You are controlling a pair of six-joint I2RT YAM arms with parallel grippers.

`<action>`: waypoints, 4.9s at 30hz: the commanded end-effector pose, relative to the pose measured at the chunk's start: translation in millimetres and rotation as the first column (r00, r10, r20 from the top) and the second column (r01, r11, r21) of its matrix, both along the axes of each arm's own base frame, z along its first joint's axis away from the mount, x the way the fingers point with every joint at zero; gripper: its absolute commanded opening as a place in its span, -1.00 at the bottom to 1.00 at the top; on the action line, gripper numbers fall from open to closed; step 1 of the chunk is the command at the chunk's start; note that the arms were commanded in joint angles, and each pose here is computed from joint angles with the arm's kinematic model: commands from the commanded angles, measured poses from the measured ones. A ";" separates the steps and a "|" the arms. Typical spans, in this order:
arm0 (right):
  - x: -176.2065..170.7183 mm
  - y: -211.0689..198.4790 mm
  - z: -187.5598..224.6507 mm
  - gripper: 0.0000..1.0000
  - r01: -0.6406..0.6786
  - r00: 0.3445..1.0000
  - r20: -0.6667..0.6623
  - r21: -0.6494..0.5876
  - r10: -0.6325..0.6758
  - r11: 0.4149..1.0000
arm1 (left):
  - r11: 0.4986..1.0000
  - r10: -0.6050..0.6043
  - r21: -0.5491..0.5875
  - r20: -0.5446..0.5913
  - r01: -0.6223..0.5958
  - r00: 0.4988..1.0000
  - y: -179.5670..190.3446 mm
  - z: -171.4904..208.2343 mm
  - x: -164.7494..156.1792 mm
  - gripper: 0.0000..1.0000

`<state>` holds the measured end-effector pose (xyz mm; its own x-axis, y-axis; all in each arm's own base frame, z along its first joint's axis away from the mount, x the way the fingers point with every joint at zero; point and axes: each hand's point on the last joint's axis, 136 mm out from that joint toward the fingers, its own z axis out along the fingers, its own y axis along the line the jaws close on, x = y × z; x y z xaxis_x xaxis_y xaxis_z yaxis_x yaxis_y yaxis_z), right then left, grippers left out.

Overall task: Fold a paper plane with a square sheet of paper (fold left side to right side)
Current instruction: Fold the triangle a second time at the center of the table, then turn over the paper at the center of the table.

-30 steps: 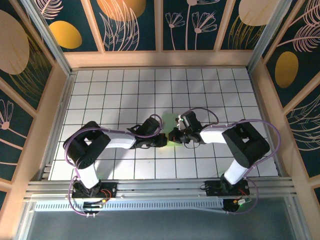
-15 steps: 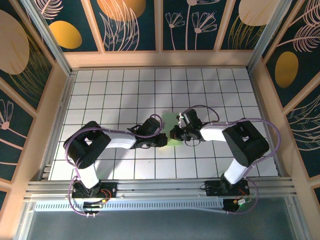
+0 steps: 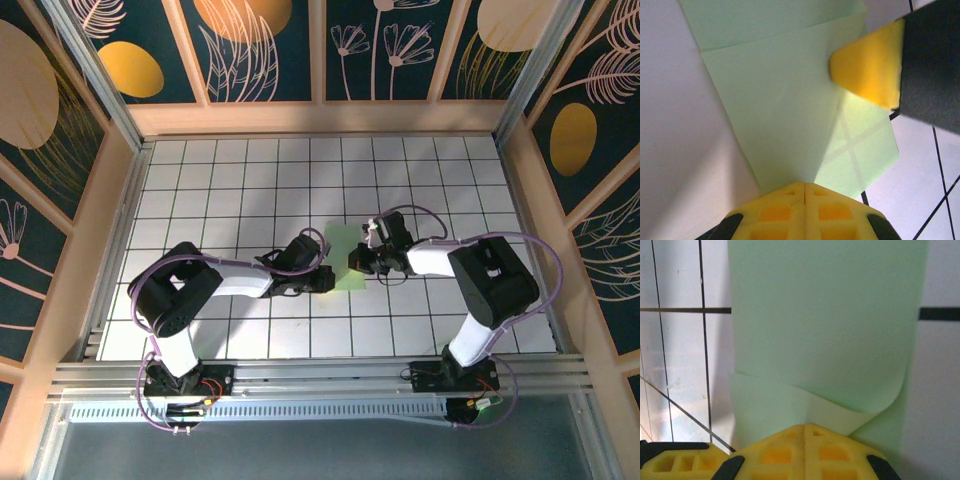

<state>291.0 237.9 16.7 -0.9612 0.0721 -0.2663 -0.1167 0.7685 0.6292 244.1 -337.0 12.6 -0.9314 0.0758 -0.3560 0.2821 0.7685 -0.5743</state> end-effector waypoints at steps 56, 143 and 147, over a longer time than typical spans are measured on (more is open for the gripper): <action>2.3 -12.9 -18.0 -1.00 0.030 0.995 -0.090 -0.017 -0.031 0.999 | 0.994 0.030 0.103 -0.007 -0.029 1.000 10.9 0.2 2.8 -1.00; 12.7 -55.3 97.7 0.78 0.183 0.943 0.233 0.237 -0.239 0.954 | 0.954 0.233 -0.218 0.098 -0.207 0.968 33.6 64.2 49.0 0.12; 3.6 -54.1 94.1 0.82 0.162 0.951 0.217 0.252 -0.219 0.954 | 0.961 0.236 -0.174 0.116 -0.215 0.965 30.4 54.7 62.9 0.14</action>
<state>297.3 180.9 102.9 -0.8383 0.3308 -0.4334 -0.1213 0.6618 0.7398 290.4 -297.1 55.5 -0.8829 -0.1928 -0.4282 0.1577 0.7372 -0.6570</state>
